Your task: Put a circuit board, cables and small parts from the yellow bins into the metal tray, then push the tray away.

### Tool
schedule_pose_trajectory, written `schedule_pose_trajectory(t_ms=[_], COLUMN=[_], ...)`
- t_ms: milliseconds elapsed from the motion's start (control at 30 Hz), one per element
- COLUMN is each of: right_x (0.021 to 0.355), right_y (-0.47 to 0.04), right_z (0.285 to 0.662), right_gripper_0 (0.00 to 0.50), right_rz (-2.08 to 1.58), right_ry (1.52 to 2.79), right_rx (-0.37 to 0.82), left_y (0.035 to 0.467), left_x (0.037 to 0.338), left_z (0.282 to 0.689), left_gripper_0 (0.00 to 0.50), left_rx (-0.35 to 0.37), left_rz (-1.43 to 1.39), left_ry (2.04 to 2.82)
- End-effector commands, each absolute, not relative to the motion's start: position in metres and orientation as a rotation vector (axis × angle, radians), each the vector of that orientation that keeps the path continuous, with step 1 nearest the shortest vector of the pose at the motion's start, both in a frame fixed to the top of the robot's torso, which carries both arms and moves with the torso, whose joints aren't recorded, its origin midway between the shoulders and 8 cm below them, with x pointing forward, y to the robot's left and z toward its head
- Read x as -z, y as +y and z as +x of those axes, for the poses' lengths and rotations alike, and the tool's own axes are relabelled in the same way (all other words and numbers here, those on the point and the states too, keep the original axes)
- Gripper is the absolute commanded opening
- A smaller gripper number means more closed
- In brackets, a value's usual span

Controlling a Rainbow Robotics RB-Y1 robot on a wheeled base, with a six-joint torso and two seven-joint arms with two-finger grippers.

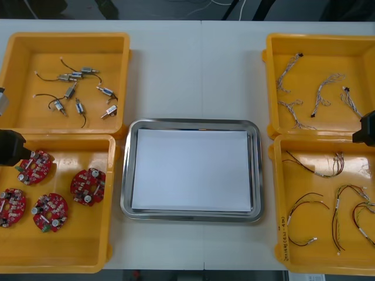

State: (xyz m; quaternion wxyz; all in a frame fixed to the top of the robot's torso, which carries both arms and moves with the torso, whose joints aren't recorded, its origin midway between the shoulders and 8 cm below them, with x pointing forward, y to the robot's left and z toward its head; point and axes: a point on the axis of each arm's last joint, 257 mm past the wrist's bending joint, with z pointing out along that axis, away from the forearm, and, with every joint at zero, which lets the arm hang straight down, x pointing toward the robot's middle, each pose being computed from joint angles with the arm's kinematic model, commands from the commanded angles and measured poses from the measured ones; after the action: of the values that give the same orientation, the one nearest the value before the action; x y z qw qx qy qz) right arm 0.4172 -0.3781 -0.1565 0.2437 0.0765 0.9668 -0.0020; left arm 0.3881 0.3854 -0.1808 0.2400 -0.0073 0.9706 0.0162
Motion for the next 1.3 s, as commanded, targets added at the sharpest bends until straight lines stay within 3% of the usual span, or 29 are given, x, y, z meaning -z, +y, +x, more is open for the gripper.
schedule_pose_trajectory(t_ms=[33, 1300], right_x=[0.1393, 0.1393], right_y=[-0.3863, -0.3863], right_z=[0.4208, 0.4208], right_gripper_0=[0.5, 0.5], right_rz=[0.112, 0.112], right_ry=[2.622, 2.622], right_rx=[0.083, 0.083], left_y=[0.3774, 0.3774], left_x=[0.1686, 0.1686], left_z=[0.3985, 0.3985], left_gripper_0=[0.5, 0.5], left_rx=[-0.016, -0.016], left_rz=[-0.079, -0.079], left_ry=[2.619, 2.619])
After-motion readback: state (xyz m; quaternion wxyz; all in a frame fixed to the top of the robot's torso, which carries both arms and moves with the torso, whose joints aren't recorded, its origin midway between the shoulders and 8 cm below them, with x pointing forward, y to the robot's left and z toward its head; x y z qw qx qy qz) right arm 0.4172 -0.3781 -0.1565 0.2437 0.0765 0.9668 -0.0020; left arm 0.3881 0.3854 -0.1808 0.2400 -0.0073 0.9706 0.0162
